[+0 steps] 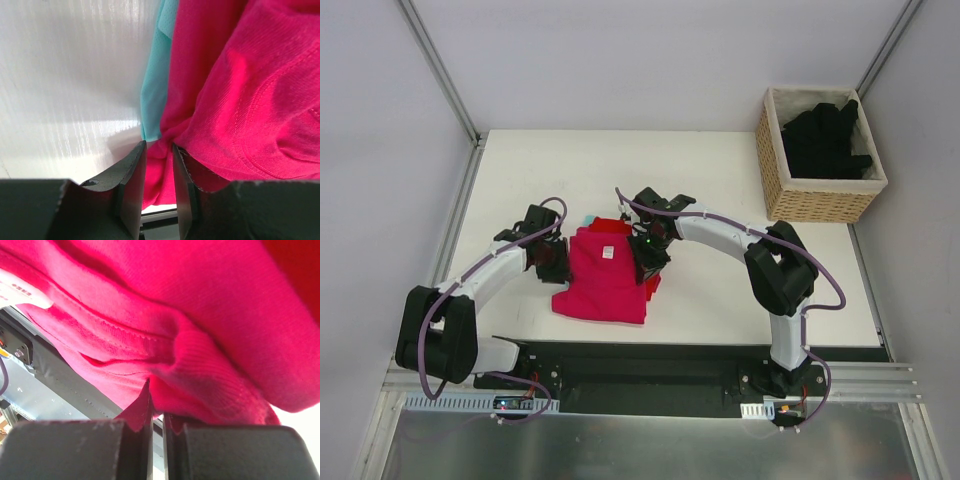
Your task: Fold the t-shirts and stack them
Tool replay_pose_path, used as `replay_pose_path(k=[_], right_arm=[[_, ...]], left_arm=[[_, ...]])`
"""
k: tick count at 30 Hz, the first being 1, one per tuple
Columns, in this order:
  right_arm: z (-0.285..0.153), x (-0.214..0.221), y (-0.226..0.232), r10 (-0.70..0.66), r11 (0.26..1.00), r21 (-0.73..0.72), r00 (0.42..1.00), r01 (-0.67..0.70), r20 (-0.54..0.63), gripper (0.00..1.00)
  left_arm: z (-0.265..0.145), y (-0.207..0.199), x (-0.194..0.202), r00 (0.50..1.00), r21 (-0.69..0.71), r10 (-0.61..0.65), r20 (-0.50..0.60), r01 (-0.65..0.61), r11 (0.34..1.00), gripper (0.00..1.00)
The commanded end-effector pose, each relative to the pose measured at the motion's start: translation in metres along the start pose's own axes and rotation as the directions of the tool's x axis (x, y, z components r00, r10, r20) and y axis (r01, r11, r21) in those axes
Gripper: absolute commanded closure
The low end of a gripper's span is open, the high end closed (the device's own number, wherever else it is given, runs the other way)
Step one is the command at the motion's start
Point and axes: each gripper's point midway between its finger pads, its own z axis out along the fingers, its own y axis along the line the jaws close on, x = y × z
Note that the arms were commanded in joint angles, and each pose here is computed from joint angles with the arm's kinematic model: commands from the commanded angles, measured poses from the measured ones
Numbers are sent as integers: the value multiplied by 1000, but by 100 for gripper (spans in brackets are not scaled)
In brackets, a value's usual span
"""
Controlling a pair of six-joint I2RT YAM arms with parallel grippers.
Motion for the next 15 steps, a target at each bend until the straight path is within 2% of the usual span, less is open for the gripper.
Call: replay_pose_path(k=[1, 15], right_arm=[[-16, 5, 4, -16, 1000, 6, 1000, 16, -17, 99], [-18, 3, 5, -22, 1000, 7, 999, 22, -25, 99]], left_arm=[[-1, -14, -17, 999, 58, 14, 45, -16, 998, 73], [2, -30, -27, 999, 132, 25, 45, -31, 991, 76]])
